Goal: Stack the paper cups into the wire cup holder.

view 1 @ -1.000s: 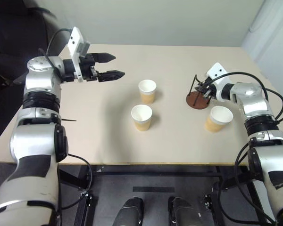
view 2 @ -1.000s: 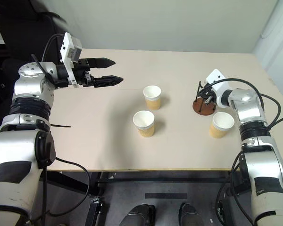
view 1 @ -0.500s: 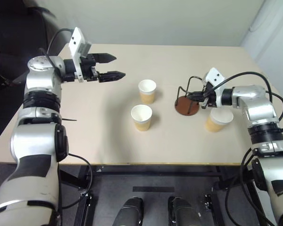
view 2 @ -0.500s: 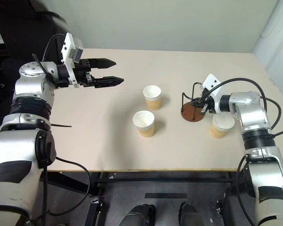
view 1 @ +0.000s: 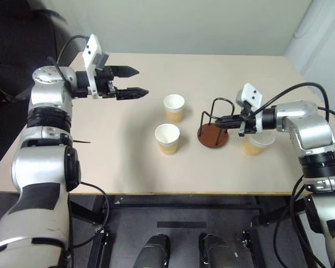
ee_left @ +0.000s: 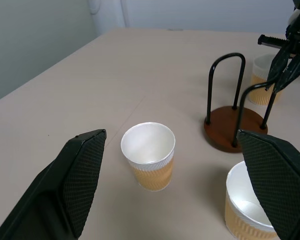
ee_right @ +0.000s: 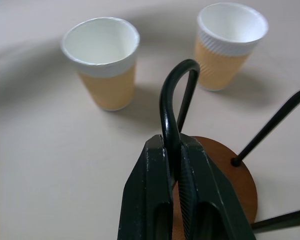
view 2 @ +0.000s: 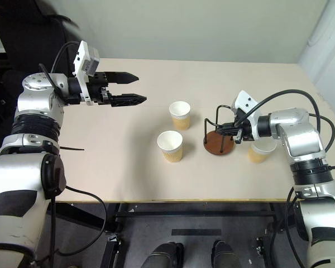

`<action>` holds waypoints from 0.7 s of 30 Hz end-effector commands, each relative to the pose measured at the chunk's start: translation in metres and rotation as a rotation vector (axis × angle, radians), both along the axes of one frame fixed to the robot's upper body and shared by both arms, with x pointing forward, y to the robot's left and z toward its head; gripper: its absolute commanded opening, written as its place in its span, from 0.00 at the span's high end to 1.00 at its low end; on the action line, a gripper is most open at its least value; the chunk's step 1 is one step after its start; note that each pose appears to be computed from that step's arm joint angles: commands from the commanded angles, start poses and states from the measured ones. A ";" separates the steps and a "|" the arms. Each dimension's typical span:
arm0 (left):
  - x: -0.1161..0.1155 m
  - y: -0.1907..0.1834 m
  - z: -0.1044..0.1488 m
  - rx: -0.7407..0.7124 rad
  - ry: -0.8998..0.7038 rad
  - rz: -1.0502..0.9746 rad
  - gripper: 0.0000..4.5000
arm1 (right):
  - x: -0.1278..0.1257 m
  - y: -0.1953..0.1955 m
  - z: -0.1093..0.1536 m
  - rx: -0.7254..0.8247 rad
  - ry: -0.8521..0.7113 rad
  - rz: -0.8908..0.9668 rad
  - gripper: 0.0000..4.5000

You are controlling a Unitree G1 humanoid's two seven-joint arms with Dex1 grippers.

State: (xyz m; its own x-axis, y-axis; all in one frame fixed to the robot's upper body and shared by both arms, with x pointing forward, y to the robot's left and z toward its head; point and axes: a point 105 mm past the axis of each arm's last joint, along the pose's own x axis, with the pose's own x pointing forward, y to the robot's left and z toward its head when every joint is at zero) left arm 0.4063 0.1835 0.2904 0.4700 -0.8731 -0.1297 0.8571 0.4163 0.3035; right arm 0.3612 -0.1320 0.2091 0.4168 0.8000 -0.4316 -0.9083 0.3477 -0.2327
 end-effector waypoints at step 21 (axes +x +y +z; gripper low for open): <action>-0.023 0.013 -0.002 0.171 0.076 -0.104 0.00 | -0.005 0.020 0.001 -0.013 -0.029 0.084 1.00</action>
